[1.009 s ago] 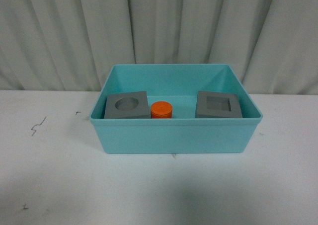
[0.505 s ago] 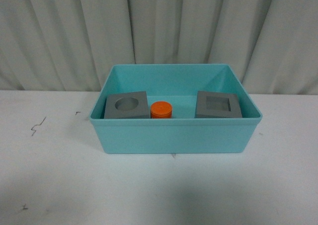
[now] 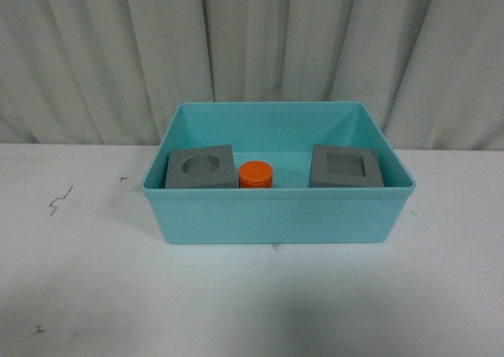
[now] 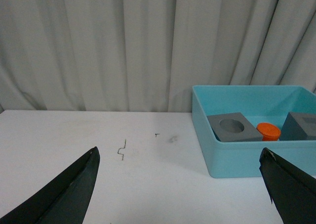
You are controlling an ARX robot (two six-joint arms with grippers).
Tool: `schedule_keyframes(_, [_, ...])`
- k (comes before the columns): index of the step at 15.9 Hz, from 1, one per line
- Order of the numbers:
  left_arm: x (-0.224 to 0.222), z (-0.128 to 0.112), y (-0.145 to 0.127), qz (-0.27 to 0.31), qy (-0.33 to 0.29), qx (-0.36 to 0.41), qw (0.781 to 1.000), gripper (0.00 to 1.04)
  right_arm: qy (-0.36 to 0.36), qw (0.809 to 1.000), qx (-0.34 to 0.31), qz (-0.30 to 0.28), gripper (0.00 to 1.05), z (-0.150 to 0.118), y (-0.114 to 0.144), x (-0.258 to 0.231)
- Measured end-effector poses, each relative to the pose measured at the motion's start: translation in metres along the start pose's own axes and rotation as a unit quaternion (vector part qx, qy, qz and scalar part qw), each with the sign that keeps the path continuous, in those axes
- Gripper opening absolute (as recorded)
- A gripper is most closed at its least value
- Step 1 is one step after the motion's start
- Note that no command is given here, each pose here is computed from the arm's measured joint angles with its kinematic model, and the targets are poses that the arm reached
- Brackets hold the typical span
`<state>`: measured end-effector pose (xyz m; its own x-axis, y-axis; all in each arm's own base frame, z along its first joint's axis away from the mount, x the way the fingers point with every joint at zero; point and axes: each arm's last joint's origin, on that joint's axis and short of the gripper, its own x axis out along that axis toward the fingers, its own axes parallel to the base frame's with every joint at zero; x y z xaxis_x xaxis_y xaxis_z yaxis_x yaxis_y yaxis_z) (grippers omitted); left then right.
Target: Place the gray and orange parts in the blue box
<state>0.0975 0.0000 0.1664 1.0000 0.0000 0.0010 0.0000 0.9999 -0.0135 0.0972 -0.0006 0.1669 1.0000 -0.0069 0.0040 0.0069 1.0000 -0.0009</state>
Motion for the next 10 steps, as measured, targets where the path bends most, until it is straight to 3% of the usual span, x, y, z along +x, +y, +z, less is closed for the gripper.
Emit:
schedule_keyframes(6, [0.0,0.0,0.0,0.0,0.0,0.0,1.0,0.98,0.0,1.0,0.0,0.0,0.95,0.0,0.0,0.0])
schedule_keyframes(7, [0.0,0.0,0.0,0.0,0.0,0.0,1.0,0.98,0.0,1.0,0.0,0.0,1.0,0.0,0.0,0.0])
schedule_keyframes(10, [0.0,0.0,0.0,0.0,0.0,0.0,1.0,0.98,0.0,1.0,0.0,0.0,0.98,0.0,0.0,0.0])
